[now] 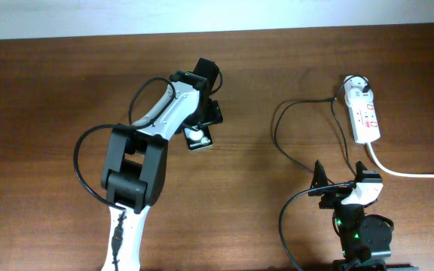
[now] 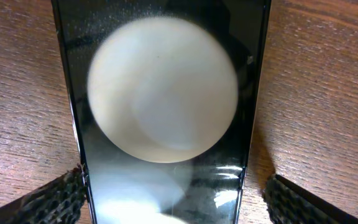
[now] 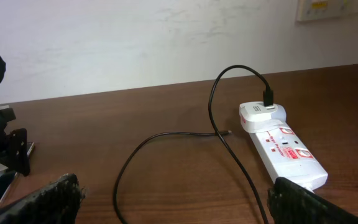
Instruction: Plug charger to phone and switch on socket
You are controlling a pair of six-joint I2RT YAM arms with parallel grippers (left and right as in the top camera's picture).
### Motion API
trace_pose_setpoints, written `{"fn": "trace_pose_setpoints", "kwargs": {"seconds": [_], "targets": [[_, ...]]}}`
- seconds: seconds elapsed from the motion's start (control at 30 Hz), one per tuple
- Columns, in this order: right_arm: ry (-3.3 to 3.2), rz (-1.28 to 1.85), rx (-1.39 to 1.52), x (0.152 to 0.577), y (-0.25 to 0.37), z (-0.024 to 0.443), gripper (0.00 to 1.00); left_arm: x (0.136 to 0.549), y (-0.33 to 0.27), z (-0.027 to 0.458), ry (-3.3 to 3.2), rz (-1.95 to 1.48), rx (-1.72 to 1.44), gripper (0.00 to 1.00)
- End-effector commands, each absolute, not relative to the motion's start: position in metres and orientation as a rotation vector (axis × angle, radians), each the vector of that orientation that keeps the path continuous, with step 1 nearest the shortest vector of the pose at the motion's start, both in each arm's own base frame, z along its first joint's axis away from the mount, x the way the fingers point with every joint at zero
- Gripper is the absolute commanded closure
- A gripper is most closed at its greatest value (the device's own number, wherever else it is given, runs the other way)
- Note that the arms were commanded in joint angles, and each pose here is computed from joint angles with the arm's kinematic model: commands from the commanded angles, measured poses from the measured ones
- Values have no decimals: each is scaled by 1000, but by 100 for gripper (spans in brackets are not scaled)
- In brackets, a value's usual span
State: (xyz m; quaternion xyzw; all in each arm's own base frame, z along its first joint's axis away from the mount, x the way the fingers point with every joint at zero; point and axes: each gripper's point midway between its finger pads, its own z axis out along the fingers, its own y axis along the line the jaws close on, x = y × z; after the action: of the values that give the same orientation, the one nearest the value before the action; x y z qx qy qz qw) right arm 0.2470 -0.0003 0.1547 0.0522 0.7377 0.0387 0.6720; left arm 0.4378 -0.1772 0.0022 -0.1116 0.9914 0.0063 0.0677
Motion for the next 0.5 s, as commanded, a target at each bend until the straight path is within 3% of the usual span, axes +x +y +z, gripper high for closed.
{"fn": "trace_pose_setpoints", "kwargs": {"seconds": [0.0,0.27,0.47], "targets": [[1669,84,121,247,-1,150,1,432,-171,-17,3011,103,-345,8],[1669,84,121,247,-2,150,1,434,-168,-17,3000,123,-348,16],[1669,84,121,247,-2,150,1,443,-167,-8,2962,130,-348,33]]}}
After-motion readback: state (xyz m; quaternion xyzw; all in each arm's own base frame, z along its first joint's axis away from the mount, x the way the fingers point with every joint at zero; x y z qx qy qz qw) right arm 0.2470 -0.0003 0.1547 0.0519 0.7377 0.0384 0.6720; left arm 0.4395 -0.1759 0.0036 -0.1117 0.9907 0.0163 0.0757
